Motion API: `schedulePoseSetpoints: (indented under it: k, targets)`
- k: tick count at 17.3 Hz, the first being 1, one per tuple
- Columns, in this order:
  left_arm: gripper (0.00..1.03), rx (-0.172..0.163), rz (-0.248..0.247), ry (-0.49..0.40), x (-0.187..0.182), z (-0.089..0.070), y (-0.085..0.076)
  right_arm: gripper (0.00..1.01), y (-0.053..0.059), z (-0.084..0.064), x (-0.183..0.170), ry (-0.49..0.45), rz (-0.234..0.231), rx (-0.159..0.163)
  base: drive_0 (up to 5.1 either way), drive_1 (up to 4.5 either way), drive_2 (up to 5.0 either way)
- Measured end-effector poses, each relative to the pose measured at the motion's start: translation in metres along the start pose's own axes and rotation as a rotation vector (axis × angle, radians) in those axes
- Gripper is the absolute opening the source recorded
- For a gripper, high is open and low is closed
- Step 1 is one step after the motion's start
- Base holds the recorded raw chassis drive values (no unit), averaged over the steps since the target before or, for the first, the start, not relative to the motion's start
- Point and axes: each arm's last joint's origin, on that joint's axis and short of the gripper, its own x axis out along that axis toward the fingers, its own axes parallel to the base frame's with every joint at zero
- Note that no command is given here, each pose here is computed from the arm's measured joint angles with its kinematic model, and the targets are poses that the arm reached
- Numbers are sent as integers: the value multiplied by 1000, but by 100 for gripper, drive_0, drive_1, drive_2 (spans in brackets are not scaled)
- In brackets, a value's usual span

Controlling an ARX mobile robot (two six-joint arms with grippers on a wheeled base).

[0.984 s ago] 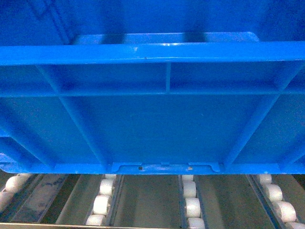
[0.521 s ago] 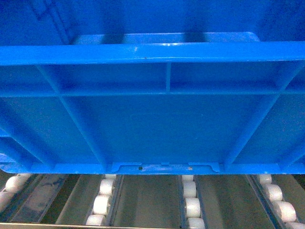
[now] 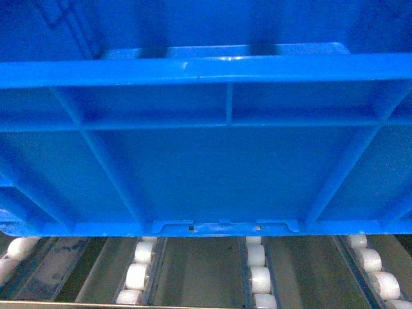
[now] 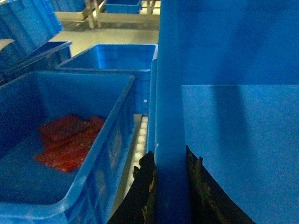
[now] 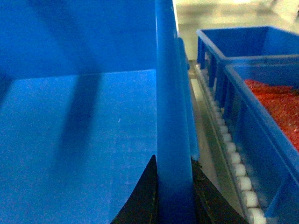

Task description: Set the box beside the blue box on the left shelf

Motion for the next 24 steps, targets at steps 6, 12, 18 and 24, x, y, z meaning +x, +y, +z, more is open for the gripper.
schedulePoseSetpoints:
  k: [6,12,18,24]
  targets:
    - [12,25,14,45,17,-6,-9,9,-16,-9,17,165,-50,6,0,0,0]
    - [12,48,-48,219,56,-51,-31,9,-40,-43,49,339,-91,49,0,0,0]
    - [12,74,-63,287,92,-54,-43,9,-45,-56,78,428,-135,42,0,0,0]
    - [11,70,-85,330,88,-54,-57,9,-55,-56,81,434,-174,21,0,0,0]
